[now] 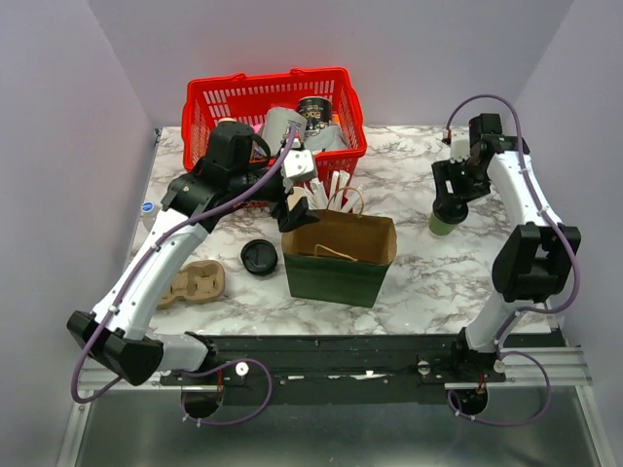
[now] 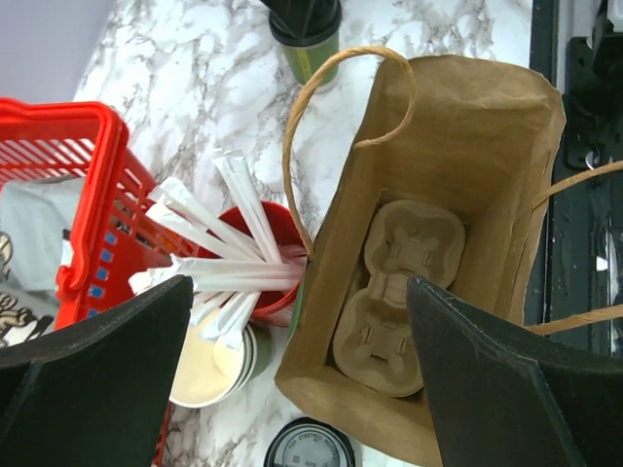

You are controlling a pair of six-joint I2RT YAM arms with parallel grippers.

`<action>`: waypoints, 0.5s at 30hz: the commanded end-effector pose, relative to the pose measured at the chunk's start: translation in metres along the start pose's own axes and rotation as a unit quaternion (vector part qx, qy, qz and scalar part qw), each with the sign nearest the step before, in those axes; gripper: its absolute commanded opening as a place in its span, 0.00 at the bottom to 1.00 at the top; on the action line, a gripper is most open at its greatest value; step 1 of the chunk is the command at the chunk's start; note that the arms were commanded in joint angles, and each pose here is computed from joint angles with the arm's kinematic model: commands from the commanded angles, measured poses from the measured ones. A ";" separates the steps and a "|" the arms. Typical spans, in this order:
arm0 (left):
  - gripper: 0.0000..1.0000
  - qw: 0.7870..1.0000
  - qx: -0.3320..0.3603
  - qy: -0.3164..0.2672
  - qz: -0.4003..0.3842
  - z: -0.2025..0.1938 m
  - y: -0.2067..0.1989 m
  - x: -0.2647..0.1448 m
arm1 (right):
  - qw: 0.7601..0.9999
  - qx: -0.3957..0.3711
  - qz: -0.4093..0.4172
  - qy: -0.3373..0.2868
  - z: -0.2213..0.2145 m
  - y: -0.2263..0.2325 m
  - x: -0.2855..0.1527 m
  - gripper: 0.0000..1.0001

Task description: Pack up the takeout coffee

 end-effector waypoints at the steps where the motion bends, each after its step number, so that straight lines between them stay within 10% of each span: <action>1: 0.98 0.998 0.021 -0.009 -0.057 -0.003 -0.002 0.013 | 0.999 -0.022 0.020 -0.038 -0.008 0.008 -0.045 0.59; 9: 0.85 0.993 0.031 0.024 -0.115 -0.020 0.004 0.036 | 0.985 -0.100 0.077 -0.116 -0.018 0.028 -0.109 0.01; 15: 0.75 0.992 0.020 0.024 -0.122 -0.028 0.010 0.053 | 0.946 -0.157 0.117 -0.257 -0.014 0.051 -0.184 0.01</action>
Point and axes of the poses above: each gripper's point midway between its finger pads, its own x axis out along the fingers, its own y axis along the line the jaws close on, z = x × y, the point moved 8 cm from there along -x, back along the fingers, and after that the axes turned 5 degrees about x, right-handed, at the moved point
